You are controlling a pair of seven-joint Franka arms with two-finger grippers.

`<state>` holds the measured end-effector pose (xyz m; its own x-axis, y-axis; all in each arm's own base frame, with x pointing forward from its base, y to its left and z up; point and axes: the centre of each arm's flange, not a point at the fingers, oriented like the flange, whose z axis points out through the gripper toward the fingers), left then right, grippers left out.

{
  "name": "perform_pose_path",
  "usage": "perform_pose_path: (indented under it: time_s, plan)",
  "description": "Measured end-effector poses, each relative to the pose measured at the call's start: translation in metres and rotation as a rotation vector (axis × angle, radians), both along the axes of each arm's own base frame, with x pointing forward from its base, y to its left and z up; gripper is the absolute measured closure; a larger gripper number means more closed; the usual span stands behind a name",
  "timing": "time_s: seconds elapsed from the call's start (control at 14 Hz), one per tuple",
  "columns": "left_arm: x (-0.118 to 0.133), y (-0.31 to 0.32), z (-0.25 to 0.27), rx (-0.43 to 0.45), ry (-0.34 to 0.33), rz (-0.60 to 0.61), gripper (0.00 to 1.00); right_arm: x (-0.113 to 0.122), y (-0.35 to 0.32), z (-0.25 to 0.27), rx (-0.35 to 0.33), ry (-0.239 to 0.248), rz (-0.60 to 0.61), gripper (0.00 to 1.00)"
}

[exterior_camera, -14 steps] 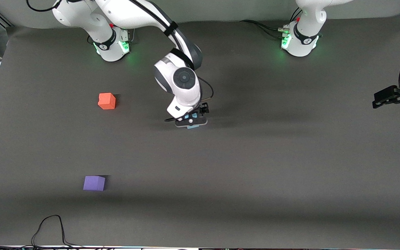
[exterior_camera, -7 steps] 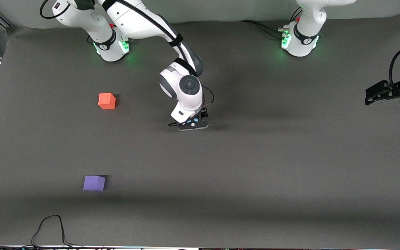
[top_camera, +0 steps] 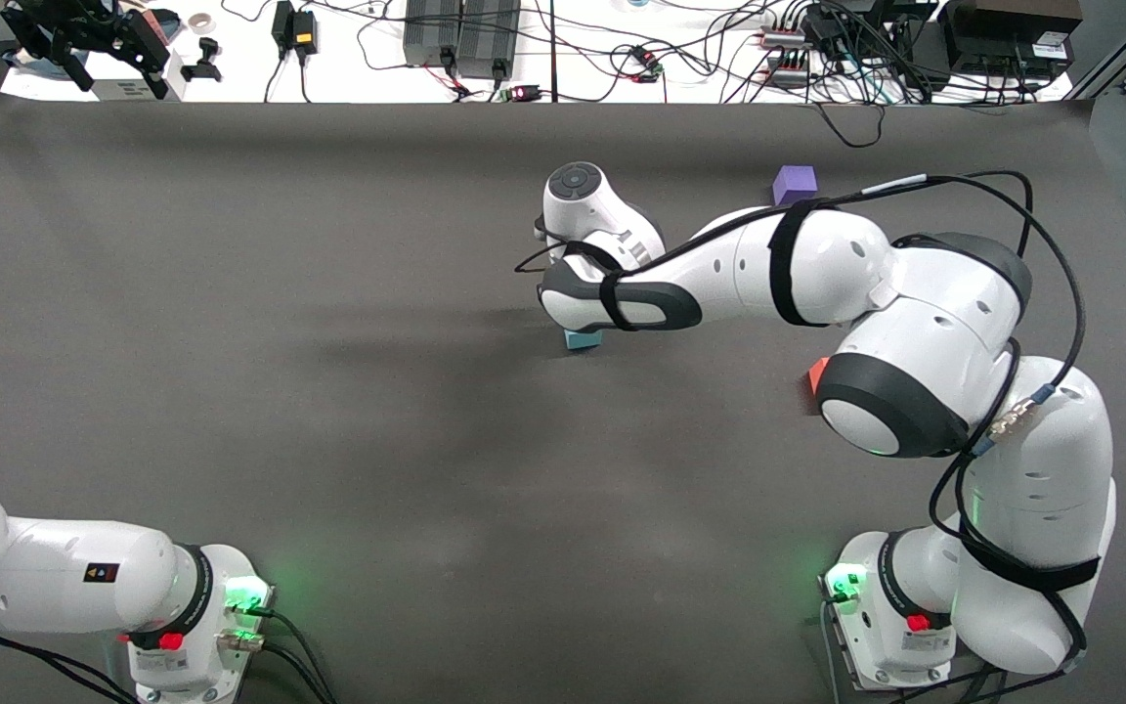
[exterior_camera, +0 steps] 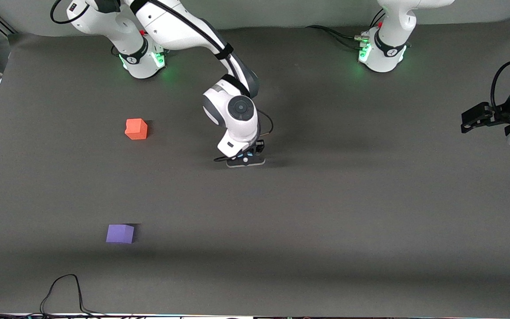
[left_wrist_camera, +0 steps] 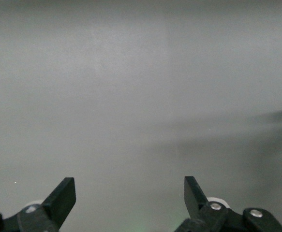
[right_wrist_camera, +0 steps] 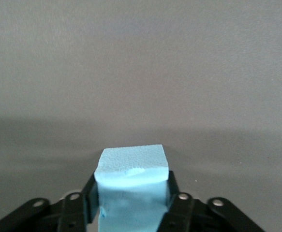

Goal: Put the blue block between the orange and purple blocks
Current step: 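Lower the right gripper and close it on the blue block, then carry the blue block between the orange and purple blocks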

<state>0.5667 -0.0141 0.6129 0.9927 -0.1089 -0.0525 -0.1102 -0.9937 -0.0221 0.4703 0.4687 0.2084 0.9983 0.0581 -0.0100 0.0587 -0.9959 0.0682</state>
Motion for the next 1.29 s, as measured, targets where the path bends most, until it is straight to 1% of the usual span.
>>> perform_pose_path:
  time_s: [0.14,0.21,0.29,0.36,0.43,0.5,0.57,0.71,0.86,0.93,1.07,1.29]
  plan:
    - [0.000,0.001,0.000,0.000,0.000,0.001,0.00,0.008,-0.002,0.014,0.012,-0.016,-0.018,0.46]
    - [0.000,0.001,0.000,0.000,0.000,0.002,0.00,0.016,-0.006,0.030,0.011,-0.012,-0.031,0.46]
    - [0.000,0.001,0.000,0.000,0.000,0.002,0.00,0.024,-0.012,0.052,0.002,0.005,-0.043,0.46]
    - [0.000,0.001,0.000,0.000,0.000,0.002,0.00,0.032,-0.020,0.082,-0.004,0.023,-0.052,0.46]
    - [0.000,0.001,0.000,0.000,0.000,0.002,0.00,0.041,-0.028,0.116,0.004,0.028,-0.060,0.46]
    - [-0.001,0.001,0.000,0.000,-0.001,0.002,0.00,0.047,-0.039,0.155,0.023,0.022,-0.068,0.47]
    - [-0.001,0.001,0.000,0.000,-0.003,0.002,0.00,0.052,-0.051,0.194,0.047,0.009,-0.073,0.50]
    - [-0.003,0.001,-0.001,0.000,-0.010,0.002,0.00,0.056,-0.081,0.270,0.081,-0.004,-0.083,0.52]
    - [-0.007,0.002,-0.001,0.000,-0.008,0.002,0.00,0.055,-0.106,0.326,0.089,0.017,-0.067,0.52]
    - [-0.008,0.002,-0.001,0.000,-0.008,0.002,0.00,0.055,-0.117,0.347,0.088,0.033,-0.054,0.52]
    - [-0.008,0.002,0.000,0.000,-0.010,0.002,0.00,0.058,-0.144,0.374,0.085,0.051,-0.002,0.52]
    - [-0.008,0.001,0.000,-0.001,-0.010,0.000,0.00,0.071,-0.227,0.397,0.086,0.067,0.100,0.52]
